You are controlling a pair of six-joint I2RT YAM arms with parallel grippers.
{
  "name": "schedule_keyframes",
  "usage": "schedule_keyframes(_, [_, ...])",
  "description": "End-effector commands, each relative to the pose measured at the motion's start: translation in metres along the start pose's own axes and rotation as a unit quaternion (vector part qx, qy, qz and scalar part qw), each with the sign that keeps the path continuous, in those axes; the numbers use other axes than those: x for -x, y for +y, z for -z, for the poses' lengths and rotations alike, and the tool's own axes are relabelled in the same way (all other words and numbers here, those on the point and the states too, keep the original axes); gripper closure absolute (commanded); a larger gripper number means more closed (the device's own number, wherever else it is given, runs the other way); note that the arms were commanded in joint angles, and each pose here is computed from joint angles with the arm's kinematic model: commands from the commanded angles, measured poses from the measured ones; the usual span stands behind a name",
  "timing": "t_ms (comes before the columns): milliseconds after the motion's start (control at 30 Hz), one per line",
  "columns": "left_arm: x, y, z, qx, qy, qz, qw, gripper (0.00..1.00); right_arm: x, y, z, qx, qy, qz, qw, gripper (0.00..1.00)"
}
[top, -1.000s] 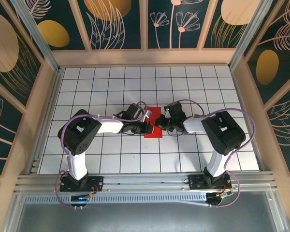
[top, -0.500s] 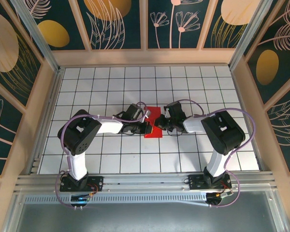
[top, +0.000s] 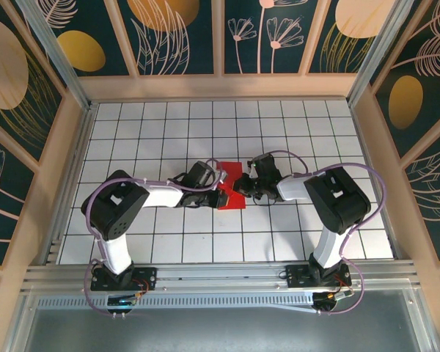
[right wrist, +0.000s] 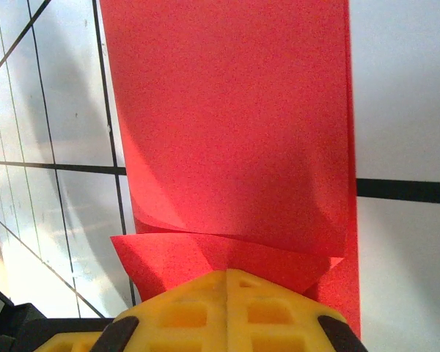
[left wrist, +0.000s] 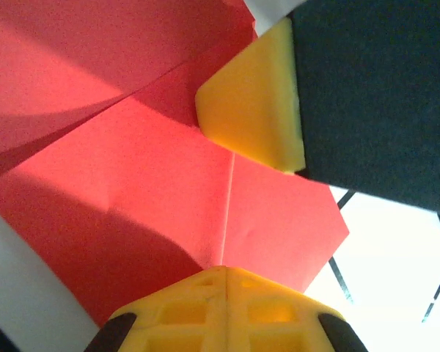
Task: Fold a paper plane with a square sheet of paper (fold left side to right side)
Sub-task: Fold the triangle a second time at the center of the table.
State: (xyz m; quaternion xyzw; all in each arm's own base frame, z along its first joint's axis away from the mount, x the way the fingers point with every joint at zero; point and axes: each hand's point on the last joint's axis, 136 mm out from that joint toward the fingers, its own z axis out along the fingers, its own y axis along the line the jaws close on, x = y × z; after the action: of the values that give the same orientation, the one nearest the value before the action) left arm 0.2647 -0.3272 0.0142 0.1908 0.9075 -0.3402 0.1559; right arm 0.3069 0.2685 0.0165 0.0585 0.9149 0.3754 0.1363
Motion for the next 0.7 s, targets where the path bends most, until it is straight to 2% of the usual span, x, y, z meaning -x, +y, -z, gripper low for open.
schedule_keyframes(0, [-0.049, 0.020, 0.005, 0.036, 0.071, 0.002, 0.997, 1.00, -0.032, -0.061, -0.006, -0.102, 0.047, -0.036, 0.993, 1.00])
schedule_keyframes(600, [-0.081, 0.036, 0.023, 0.072, 0.082, -0.009, 0.994, 1.00, -0.025, -0.056, -0.005, -0.098, 0.042, -0.032, 0.994, 1.00])
schedule_keyframes(667, [-0.075, 0.032, 0.029, 0.071, 0.066, -0.014, 0.995, 1.00, -0.024, -0.054, -0.006, -0.095, 0.042, -0.031, 0.994, 1.00])
